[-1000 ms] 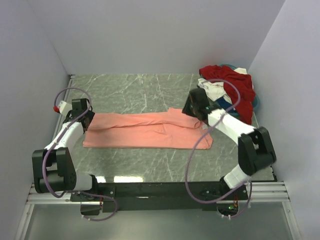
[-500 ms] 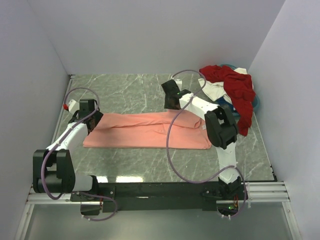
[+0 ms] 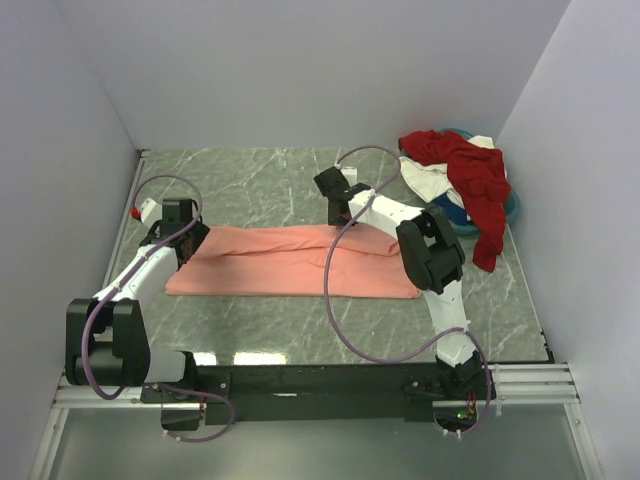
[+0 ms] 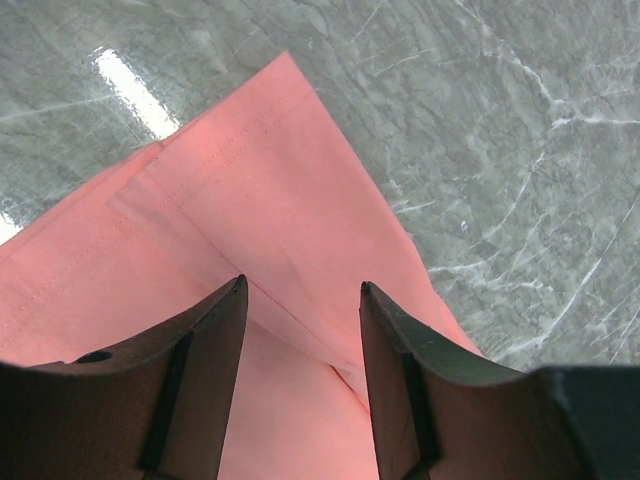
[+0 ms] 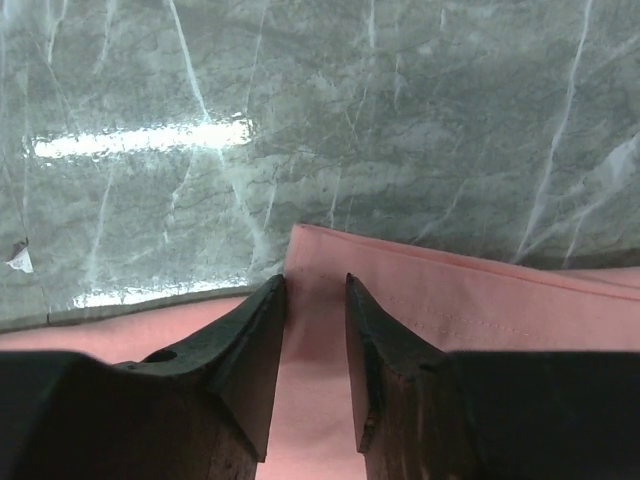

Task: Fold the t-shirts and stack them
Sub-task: Fold the tshirt

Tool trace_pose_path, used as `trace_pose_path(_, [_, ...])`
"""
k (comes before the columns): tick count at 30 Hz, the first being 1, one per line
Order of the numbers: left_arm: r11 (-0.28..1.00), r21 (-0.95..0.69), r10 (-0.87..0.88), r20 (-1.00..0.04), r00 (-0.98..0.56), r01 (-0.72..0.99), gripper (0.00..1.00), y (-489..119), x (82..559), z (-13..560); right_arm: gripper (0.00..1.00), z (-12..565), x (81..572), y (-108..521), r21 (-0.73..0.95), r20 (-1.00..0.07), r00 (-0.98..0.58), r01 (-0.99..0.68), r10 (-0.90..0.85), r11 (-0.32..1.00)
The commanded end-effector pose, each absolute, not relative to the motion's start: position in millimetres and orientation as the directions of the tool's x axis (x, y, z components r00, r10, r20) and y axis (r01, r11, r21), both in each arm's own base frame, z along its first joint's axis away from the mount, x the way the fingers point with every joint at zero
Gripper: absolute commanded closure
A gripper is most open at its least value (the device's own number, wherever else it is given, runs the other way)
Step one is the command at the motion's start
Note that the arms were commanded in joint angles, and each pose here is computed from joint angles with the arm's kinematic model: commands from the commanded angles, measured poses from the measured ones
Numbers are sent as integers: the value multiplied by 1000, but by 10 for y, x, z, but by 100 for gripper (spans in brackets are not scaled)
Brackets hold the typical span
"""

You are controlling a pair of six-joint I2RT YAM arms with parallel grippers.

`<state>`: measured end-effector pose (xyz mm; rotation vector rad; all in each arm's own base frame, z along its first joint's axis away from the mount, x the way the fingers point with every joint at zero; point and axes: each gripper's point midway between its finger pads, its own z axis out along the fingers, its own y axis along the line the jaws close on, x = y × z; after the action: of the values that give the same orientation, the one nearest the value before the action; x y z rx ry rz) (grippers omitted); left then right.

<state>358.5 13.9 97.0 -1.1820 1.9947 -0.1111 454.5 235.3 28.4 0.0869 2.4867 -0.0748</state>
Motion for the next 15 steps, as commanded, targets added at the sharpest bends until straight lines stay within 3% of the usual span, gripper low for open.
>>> trace_pose_path(1, [577, -457, -764, -596, -248, -677, 46, 107, 3621, 1012, 68, 420, 4657, 2362, -36, -651, -757, 106, 57, 994])
trace_pose_path(7, [579, -446, -760, -598, -255, -682, 46, 111, 3610, 973, 92, 490, 4639, 2340, -21, -665, -743, 121, 77, 992])
trace_pose_path(15, [579, -435, -760, -595, -262, -690, 46, 111, 3585, 900, 100, 835, 4436, 2362, 42, -700, -705, 120, 115, 992])
